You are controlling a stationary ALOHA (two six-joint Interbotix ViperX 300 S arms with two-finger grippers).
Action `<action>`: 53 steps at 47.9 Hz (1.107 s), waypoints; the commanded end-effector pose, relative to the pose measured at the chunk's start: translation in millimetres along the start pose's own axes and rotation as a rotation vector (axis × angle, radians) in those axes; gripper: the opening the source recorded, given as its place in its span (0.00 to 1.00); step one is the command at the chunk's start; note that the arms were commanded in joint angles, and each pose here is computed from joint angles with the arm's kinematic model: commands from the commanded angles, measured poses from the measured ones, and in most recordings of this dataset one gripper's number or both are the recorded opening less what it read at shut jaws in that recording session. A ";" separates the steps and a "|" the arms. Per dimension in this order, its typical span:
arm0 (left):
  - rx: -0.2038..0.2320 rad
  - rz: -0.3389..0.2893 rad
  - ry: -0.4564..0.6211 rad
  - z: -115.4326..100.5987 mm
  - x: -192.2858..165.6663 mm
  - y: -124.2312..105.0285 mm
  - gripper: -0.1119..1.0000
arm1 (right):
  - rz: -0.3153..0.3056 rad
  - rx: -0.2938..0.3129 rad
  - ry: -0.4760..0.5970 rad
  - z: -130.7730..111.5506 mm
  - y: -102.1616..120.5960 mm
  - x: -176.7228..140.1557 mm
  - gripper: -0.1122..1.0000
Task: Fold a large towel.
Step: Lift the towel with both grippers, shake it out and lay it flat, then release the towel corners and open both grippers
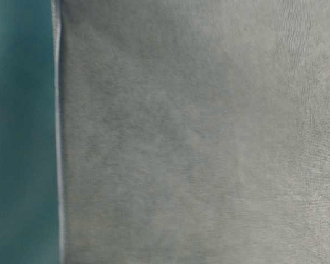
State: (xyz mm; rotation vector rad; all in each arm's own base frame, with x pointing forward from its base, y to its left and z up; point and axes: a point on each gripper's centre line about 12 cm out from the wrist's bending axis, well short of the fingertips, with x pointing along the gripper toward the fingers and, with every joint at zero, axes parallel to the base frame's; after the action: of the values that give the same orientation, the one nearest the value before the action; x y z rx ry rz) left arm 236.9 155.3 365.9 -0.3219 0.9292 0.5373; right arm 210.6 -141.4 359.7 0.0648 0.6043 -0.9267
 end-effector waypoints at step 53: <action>0.082 -0.313 0.196 -189.3 169.0 -183.4 0.11 | 0.588 -0.095 0.609 -228.1 142.5 5.6 0.12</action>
State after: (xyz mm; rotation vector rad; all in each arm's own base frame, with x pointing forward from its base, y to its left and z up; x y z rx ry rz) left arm 290.4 -35.0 118.3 -0.4426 1.0940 0.1968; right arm 211.6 9.6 139.2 0.4244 1.1305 -0.2985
